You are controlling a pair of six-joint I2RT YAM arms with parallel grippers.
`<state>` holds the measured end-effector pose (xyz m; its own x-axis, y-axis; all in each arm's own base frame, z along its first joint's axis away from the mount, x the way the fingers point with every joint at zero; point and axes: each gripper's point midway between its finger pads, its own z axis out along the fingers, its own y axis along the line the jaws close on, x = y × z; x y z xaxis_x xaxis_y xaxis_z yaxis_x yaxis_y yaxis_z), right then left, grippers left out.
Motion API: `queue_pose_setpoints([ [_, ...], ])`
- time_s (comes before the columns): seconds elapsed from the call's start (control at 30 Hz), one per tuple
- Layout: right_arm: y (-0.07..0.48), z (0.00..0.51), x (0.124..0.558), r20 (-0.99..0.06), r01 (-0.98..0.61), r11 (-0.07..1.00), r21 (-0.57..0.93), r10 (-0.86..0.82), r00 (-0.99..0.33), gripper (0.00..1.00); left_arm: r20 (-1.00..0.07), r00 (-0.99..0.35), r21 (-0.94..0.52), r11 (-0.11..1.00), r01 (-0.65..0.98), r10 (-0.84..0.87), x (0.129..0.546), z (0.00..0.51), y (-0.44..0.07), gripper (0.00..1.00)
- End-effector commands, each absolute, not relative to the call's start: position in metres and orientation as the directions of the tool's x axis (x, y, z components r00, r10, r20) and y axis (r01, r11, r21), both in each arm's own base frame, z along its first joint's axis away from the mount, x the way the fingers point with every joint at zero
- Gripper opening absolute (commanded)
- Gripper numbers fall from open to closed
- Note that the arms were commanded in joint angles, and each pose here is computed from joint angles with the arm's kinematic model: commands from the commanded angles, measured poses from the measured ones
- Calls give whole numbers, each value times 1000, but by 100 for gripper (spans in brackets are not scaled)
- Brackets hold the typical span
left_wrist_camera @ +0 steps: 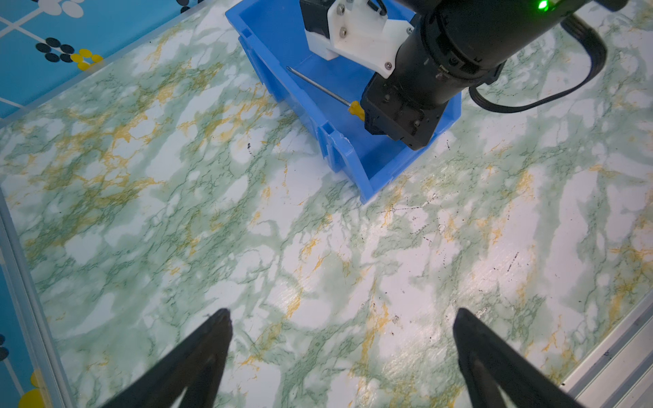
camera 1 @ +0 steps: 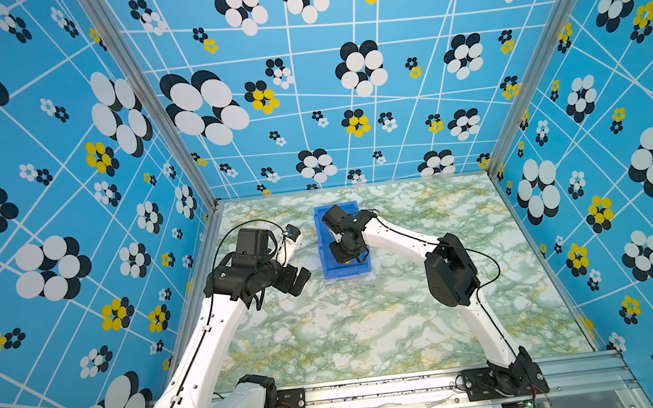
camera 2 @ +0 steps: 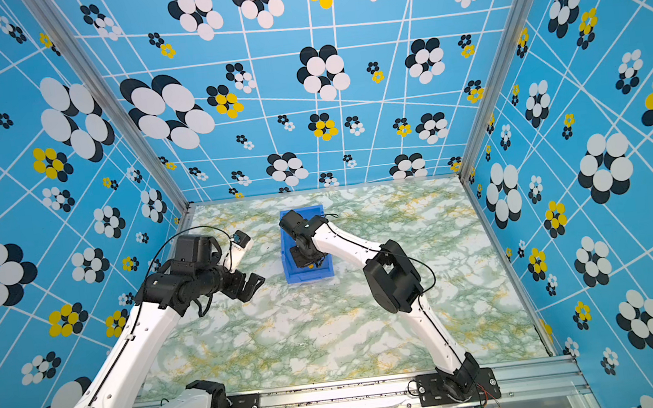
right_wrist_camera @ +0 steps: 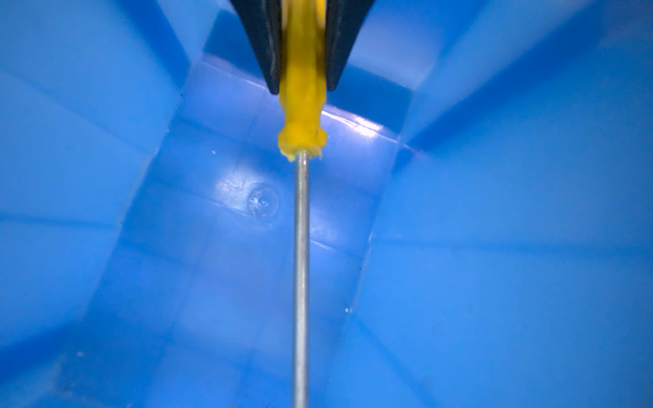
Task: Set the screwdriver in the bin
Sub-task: 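Lower the screwdriver into the bin and open the right gripper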
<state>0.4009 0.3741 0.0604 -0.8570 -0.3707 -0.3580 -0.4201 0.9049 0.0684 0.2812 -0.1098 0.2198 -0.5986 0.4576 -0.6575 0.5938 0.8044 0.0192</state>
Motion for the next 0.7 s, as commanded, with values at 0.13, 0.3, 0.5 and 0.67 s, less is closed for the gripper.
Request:
queue_pose_setpoints([
  [0.13,375,45,409,-343,-393,917,67,-349,-872,12,-665,-599,-10,797,604,445,278,227,-116,99],
  [0.3,375,36,407,-328,-390,918,70,-348,-878,13,-662,-602,-12,798,603,446,279,225,-116,99],
  [0.5,374,38,409,-334,-390,919,67,-347,-876,15,-661,-608,-22,798,602,440,281,225,-118,99],
  [0.67,373,37,411,-331,-386,920,68,-344,-878,19,-663,-607,-25,798,602,438,281,227,-118,99],
])
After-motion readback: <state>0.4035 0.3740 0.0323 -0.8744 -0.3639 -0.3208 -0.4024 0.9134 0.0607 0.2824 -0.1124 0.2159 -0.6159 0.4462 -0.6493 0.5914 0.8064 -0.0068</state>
